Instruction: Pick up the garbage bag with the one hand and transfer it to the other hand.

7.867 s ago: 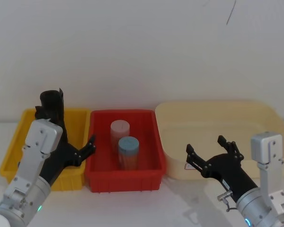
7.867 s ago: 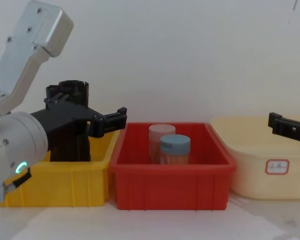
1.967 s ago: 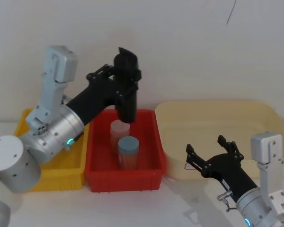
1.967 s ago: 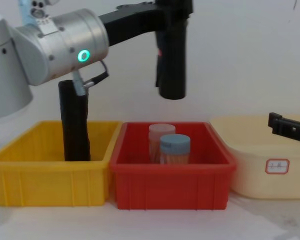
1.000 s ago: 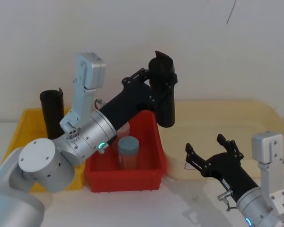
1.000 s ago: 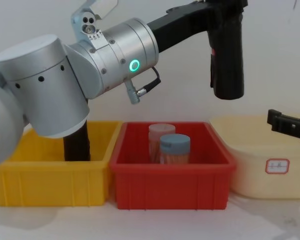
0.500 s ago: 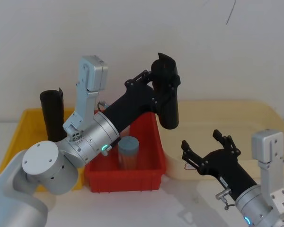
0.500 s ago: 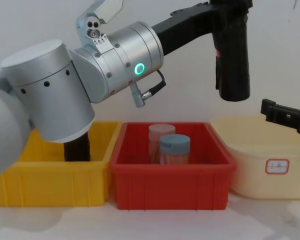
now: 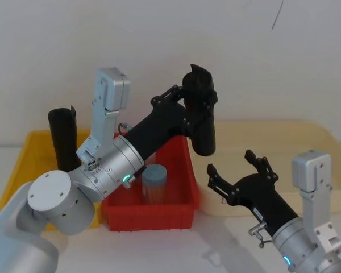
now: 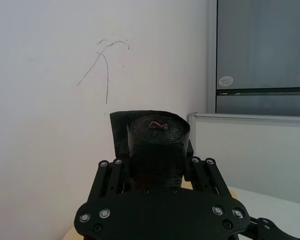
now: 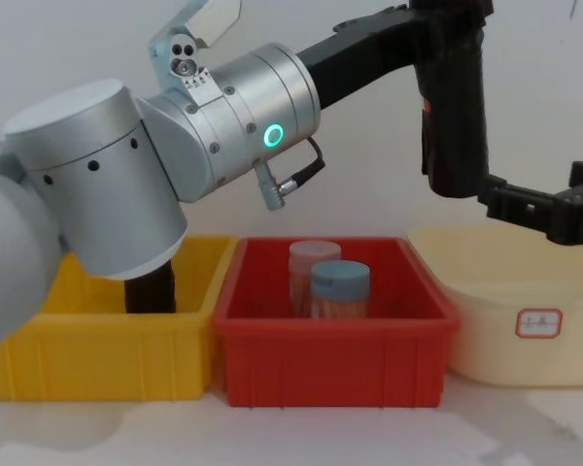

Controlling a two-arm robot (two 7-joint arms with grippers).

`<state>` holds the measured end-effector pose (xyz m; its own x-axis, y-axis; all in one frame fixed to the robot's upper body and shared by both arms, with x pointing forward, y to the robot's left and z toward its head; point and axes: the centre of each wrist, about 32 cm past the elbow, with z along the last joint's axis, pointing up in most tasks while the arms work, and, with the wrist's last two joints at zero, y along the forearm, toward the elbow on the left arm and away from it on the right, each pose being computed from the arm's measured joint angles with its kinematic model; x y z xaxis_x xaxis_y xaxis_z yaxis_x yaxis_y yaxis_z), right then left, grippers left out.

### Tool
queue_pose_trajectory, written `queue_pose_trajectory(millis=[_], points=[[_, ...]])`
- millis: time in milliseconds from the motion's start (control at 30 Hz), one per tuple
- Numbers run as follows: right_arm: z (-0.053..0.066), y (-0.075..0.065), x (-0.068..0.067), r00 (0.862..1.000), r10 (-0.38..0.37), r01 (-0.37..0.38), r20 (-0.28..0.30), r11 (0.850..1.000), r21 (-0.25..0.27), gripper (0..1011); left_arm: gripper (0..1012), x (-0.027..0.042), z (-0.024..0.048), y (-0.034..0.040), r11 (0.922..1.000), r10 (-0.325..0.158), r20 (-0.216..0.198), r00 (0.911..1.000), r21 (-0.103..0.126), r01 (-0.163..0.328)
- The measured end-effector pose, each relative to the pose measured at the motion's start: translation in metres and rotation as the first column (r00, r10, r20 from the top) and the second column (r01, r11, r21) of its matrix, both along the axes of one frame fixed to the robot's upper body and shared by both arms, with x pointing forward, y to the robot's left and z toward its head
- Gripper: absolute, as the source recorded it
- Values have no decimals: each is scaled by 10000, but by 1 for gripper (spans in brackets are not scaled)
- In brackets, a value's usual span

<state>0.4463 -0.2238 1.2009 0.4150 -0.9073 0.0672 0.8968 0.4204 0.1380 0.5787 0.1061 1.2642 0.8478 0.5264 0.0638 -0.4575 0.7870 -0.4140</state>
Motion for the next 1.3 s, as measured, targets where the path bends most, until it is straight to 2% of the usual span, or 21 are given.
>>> queue_pose_trajectory(millis=[300, 700, 1000, 1300], points=[[5, 91, 68, 9998, 75, -74, 208, 10000, -48, 1001, 554, -2, -4, -5, 10000, -10, -7, 10000, -11, 10], [-3, 192, 164, 9968, 237, -213, 758, 9993, -322, 1001, 554, -2, -4, -6, 10000, -11, -11, 10000, -20, 11], [-34, 255, 287, 9914, 419, -330, 1242, 9968, -732, 1000, 554, -2, -4, -6, 10000, -11, -10, 10000, -21, 11], [-54, 296, 421, 9887, 438, -301, 1435, 9949, -963, 1000, 554, -2, -3, -6, 10000, -11, -9, 10000, -19, 11]])
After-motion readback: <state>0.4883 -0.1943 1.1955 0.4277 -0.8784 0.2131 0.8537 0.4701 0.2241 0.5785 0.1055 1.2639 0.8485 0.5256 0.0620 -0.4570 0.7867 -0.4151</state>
